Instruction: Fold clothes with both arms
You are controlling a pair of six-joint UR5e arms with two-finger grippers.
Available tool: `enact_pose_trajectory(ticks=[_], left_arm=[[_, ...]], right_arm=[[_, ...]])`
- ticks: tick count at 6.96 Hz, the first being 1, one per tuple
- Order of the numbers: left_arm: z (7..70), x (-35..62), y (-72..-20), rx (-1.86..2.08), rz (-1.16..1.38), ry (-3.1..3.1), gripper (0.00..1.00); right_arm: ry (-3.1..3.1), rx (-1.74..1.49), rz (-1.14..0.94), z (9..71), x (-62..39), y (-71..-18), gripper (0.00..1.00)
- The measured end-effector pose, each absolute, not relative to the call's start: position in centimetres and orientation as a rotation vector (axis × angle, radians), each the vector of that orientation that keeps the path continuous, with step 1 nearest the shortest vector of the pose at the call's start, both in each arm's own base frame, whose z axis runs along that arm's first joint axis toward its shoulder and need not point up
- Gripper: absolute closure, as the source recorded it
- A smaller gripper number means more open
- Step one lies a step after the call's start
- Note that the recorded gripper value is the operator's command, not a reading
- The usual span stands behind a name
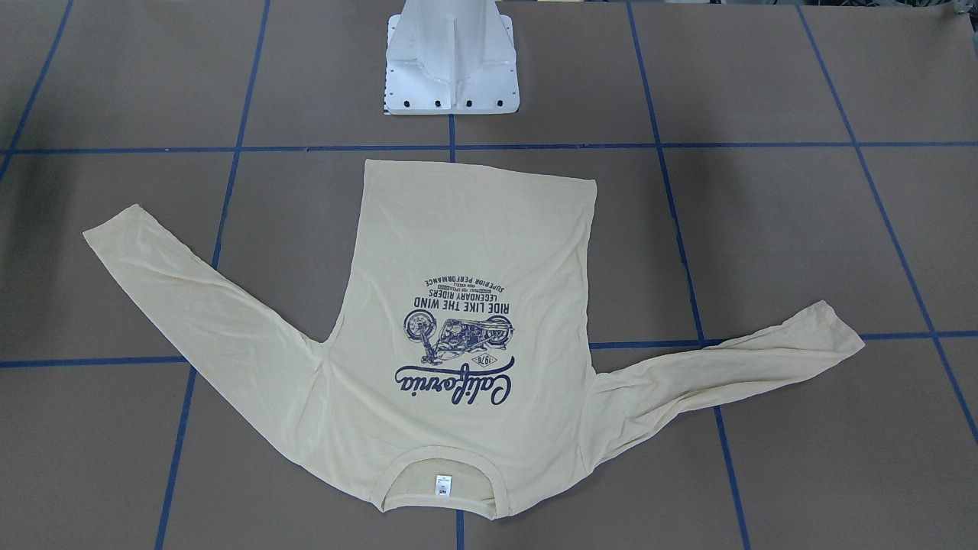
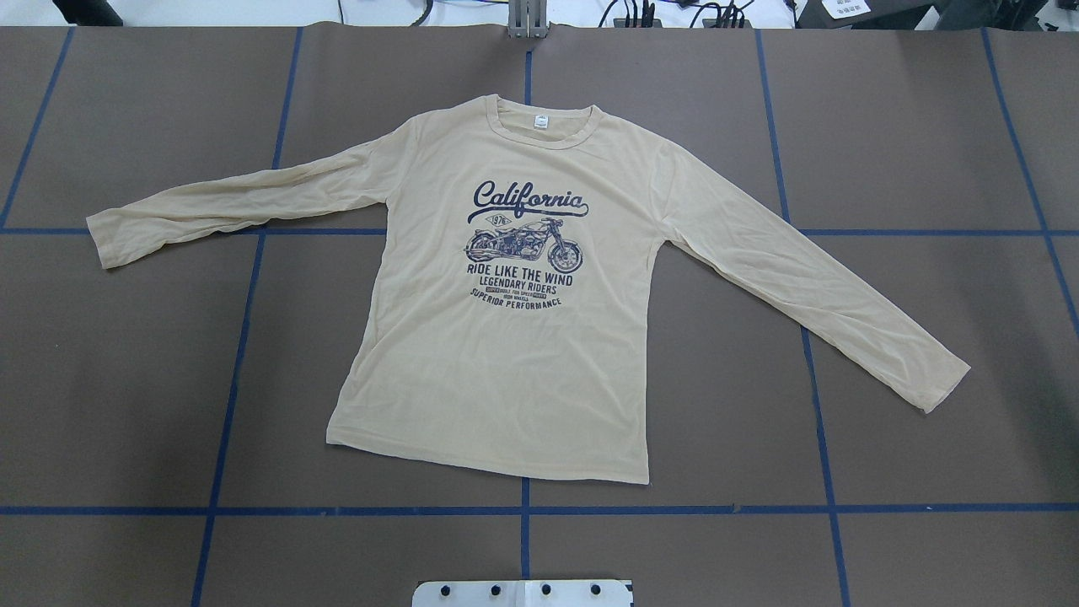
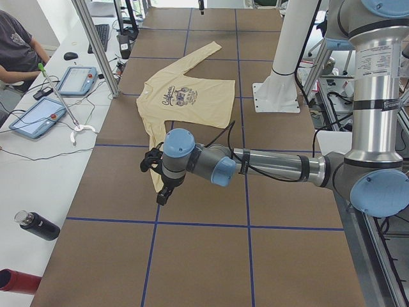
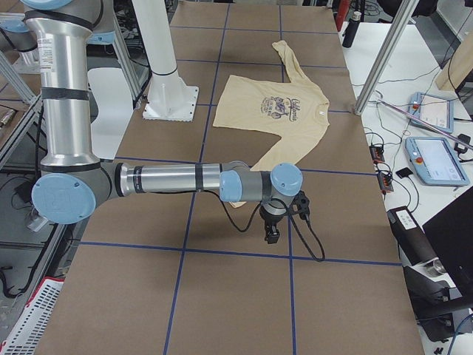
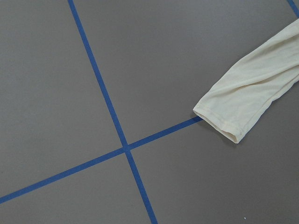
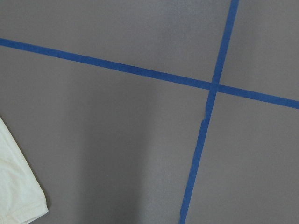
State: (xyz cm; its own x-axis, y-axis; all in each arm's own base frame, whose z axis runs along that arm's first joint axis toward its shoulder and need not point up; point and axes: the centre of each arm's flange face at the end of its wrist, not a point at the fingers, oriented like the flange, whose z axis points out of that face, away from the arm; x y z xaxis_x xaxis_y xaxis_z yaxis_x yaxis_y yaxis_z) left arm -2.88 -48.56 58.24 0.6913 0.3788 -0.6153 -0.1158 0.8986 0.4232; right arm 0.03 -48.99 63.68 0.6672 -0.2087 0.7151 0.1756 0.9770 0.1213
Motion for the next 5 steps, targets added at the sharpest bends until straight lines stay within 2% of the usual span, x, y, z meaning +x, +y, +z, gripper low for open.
enact_pose_trajectory(ticks=[2, 5], left_arm=[[58.3, -2.9, -48.4, 0.368, 0.283, 0.763, 0.0], [58.3, -2.8, -48.4, 0.369, 0.285, 0.764, 0.0]], right_arm=[[-0.816, 0.07, -0.202, 63.5, -0.2, -48.6, 0.0], [-0.86, 0.066, -0.019, 63.3, -5.3, -46.6, 0.0]])
